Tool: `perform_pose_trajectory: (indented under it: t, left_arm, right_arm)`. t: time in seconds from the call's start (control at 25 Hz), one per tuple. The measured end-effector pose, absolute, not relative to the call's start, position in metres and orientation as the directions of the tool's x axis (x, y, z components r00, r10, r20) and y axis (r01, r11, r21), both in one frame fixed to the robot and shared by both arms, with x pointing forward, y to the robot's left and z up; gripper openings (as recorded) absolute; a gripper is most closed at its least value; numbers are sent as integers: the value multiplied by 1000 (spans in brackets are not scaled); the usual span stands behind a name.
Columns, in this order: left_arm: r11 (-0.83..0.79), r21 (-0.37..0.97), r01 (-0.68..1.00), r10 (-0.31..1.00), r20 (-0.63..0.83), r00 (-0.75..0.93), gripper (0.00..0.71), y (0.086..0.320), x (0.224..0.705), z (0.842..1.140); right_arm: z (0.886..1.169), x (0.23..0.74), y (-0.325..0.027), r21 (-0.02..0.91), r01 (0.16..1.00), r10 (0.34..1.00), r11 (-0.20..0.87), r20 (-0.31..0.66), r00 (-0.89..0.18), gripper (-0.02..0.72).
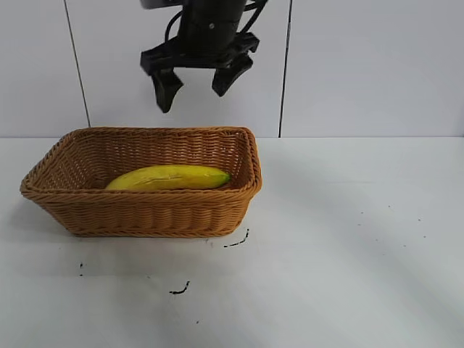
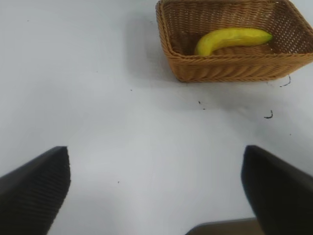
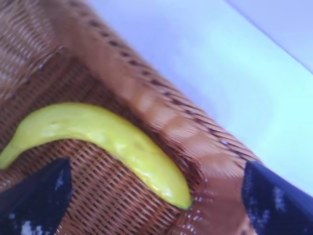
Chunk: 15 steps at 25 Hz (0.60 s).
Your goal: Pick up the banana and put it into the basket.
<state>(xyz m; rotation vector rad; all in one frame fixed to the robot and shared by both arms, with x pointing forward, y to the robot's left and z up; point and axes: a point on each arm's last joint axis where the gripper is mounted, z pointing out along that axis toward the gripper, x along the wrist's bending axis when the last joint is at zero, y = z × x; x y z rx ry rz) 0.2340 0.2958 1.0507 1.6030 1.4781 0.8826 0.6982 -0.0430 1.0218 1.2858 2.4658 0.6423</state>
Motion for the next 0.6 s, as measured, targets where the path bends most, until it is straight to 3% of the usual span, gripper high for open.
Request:
perform_pose_trajectory:
  t: [0.36, 0.6]
  left_arm:
    - [-31, 886, 463, 996, -10, 87, 690, 296, 234, 1051]
    - [-31, 886, 463, 996, -10, 87, 690, 296, 234, 1051]
  right_arm:
    - [1017, 740, -173, 408, 873, 957, 268, -9, -290, 660]
    - [1017, 751, -240, 395, 906, 987, 153, -20, -158, 660]
